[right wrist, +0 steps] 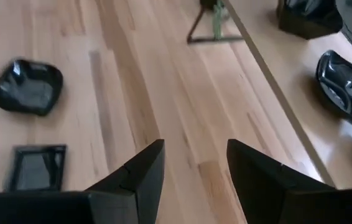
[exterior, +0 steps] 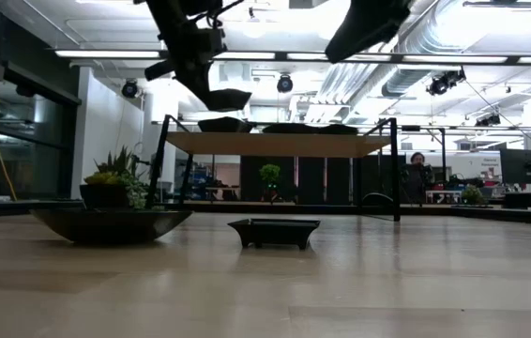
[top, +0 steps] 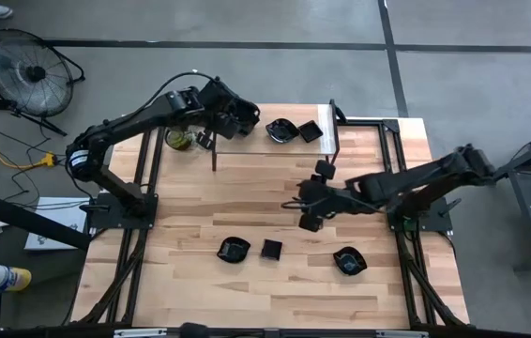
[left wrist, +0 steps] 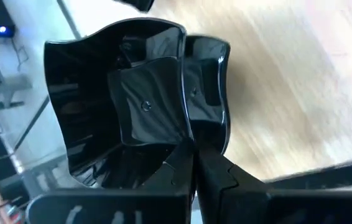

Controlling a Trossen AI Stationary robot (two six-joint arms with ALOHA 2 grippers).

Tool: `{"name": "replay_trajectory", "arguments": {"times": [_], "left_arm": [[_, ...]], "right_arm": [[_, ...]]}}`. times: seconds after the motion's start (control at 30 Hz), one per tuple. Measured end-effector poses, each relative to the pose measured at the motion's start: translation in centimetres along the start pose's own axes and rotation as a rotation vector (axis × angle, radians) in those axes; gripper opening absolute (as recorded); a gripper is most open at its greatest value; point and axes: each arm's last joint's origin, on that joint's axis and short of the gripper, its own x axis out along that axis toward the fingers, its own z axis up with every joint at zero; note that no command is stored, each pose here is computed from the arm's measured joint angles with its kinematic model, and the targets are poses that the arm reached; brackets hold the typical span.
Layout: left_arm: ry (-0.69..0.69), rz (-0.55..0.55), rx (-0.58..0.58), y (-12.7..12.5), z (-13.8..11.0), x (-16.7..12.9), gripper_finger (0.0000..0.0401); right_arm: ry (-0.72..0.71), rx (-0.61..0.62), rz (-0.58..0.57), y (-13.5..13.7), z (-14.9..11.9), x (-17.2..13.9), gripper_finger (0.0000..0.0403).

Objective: Pick & Place Mini shaped plates
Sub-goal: Stack the black distorted square plate on top of the black distorted square plate on the shelf

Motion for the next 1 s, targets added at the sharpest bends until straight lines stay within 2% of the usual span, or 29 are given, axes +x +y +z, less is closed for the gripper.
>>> {"name": "replay_trajectory", "arguments": {"times": [0.3, 0.6, 1.0], "left_arm": [[-0.033, -0.044, 0.026, -0.1, 0.1, 0.9, 0.0], [-0.032, -0.089, 0.006, -0.4, 0.2, 1.7, 0.0], [-0.005, -0.119, -0.011, -0.5, 0.4, 3.0, 0.0]], "right_arm": [[-0.197, 0.047, 0.076, 0.2, -3.9, 0.1, 0.0169], [-0.245, 0.072, 0.115, 0.5, -6.2, 1.5, 0.0169], [-0.287, 0.029, 0.114, 0.5, -6.3, 1.6, 0.0169]]}}
